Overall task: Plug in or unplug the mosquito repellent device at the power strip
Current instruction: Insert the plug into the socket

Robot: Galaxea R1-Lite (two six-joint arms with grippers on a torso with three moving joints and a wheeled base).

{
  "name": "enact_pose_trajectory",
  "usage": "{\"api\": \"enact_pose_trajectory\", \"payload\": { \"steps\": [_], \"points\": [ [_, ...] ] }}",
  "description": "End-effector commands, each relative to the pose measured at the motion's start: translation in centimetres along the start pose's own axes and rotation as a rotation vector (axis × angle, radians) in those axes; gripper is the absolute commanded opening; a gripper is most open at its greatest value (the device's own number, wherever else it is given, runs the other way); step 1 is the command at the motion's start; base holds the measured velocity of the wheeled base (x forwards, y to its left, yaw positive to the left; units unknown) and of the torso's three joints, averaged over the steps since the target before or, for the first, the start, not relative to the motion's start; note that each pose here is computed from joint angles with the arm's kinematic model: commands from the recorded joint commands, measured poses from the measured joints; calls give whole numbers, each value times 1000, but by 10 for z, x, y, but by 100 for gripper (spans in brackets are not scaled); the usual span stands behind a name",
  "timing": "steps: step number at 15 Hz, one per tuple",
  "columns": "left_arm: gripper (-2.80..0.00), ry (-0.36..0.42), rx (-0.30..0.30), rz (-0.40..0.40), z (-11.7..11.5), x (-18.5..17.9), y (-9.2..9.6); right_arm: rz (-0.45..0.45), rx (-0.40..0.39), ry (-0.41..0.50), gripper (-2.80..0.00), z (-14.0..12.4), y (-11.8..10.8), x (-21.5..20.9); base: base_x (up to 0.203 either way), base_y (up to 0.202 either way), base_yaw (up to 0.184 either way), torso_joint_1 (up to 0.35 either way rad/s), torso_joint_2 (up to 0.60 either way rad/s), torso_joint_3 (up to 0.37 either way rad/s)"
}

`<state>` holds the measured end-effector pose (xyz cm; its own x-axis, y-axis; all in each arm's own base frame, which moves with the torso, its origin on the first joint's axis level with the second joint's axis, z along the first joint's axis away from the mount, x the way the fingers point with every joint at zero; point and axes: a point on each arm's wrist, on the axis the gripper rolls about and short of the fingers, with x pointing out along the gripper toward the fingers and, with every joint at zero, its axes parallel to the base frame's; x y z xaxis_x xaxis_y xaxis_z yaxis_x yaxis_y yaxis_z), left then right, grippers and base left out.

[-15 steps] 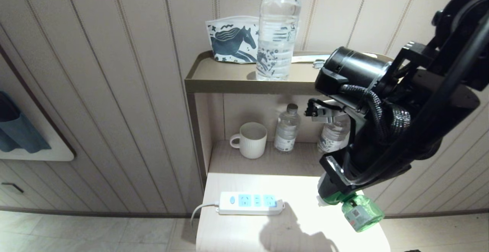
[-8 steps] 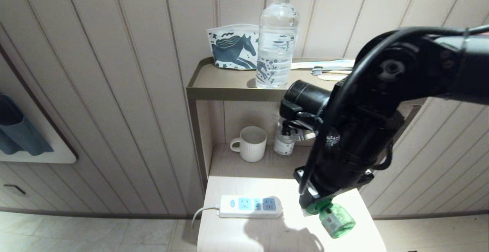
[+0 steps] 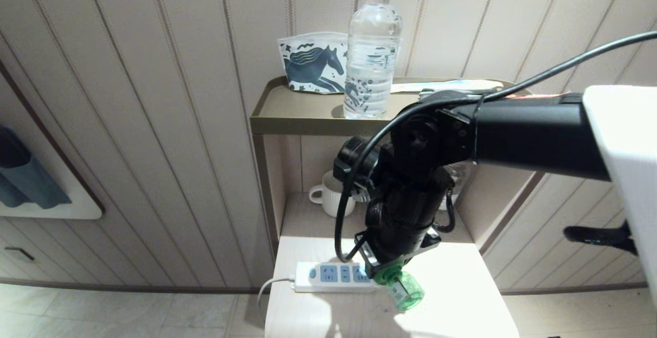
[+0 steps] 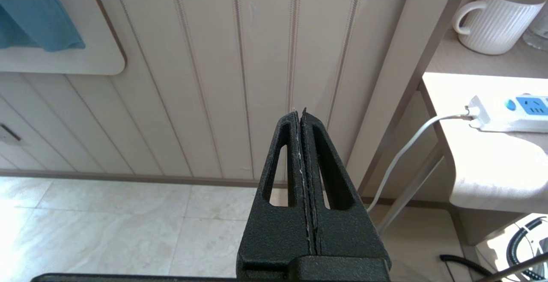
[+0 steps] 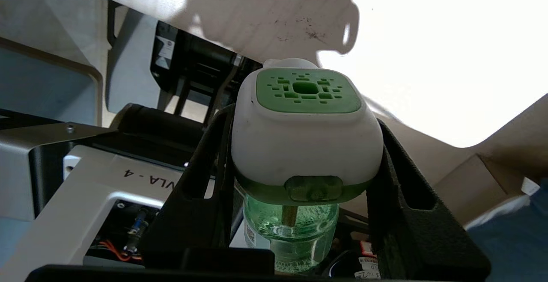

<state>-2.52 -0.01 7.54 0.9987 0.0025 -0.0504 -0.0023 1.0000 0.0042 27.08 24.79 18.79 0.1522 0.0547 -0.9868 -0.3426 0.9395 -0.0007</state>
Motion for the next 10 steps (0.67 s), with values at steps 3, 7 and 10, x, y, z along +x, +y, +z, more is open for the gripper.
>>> {"api": "enact_pose_trajectory", "payload": {
  "steps": [3, 7, 10],
  "points": [
    [-280, 0, 0, 1, 0, 0, 0, -23, -3, 45, -280, 10, 3, 29, 0, 0, 0, 0, 0, 0],
    [-280, 0, 2, 1, 0, 0, 0, -21, -17, 46, -280, 17, 5, 43, 0, 0, 0, 0, 0, 0],
    [-280, -1, 2, 1, 0, 0, 0, -18, -19, 39, -280, 20, 7, 49, 0, 0, 0, 0, 0, 0]
  ]
}}
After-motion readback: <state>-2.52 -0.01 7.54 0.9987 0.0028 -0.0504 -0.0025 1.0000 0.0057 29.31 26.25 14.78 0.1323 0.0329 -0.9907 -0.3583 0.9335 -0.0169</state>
